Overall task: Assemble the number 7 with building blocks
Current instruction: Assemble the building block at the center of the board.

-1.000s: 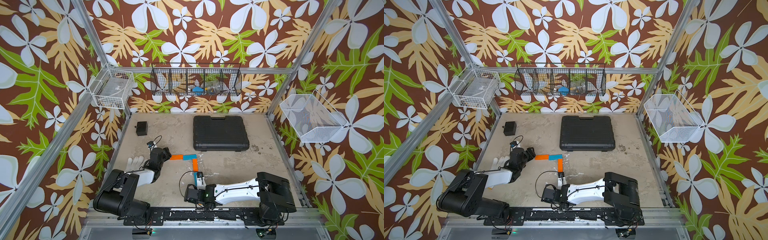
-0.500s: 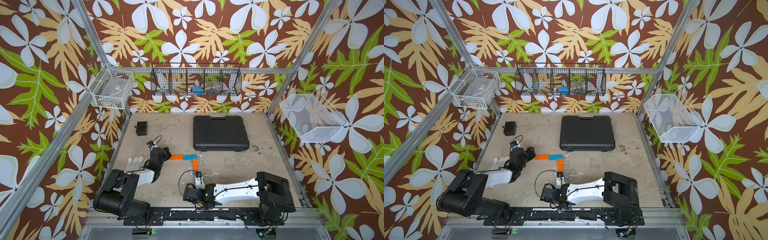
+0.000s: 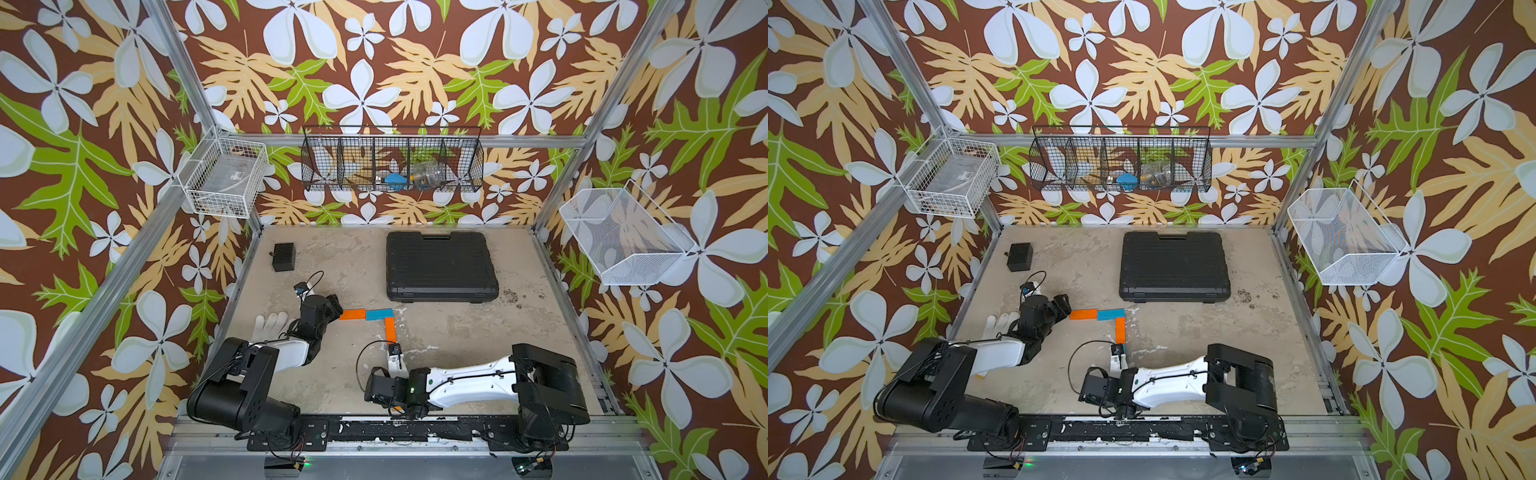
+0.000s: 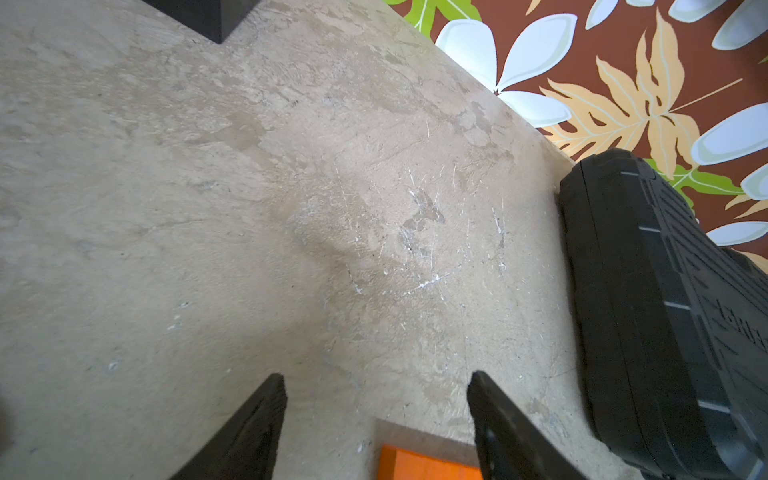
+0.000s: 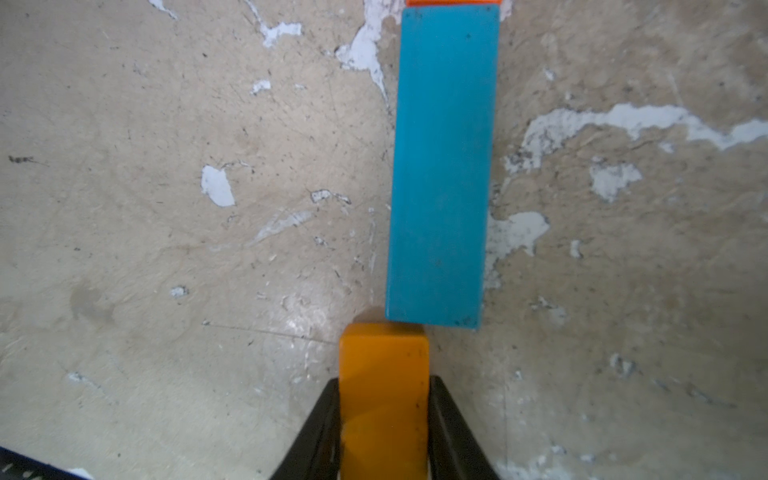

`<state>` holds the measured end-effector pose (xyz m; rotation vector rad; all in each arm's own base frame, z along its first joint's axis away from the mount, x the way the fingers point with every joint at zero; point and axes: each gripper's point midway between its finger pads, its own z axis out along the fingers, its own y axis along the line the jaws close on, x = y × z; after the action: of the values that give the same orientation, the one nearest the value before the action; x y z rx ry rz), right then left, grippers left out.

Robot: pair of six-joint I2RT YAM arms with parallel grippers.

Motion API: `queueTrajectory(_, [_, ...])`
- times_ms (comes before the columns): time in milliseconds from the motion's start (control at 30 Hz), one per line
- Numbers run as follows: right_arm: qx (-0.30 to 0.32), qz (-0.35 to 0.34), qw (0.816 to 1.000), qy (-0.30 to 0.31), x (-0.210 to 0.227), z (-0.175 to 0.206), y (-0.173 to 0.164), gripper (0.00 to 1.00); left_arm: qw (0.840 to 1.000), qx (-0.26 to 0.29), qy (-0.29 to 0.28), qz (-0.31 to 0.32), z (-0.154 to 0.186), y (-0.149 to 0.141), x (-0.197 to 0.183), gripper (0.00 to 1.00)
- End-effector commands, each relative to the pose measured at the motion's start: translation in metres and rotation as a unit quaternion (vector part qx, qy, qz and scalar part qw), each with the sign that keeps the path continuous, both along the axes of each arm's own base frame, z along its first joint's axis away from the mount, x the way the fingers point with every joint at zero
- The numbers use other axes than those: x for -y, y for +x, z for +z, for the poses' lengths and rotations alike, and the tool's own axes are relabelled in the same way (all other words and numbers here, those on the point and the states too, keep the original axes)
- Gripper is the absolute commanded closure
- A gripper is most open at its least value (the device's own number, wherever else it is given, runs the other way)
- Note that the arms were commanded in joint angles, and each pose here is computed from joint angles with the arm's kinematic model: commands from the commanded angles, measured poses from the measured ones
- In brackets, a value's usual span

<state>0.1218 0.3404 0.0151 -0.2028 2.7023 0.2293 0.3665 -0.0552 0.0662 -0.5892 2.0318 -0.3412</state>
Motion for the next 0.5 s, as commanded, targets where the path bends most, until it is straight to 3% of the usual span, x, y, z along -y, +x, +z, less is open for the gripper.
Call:
queueTrajectory(0, [-0.018,-0.005,0.999,-0.029,0.0162,-0.0058,-0.0073,0.66,1.0,0.007,-0.003,-0.002,0.0037,0.0033,0.0008,0.28])
queueTrajectory(467, [-0.006,-0.014,0.999,-0.045,0.0204,-0.0046,-0.0026,0.66,1.0,0.006,-0.003,-0.002,0.0035,0.0036,0.0012,0.28])
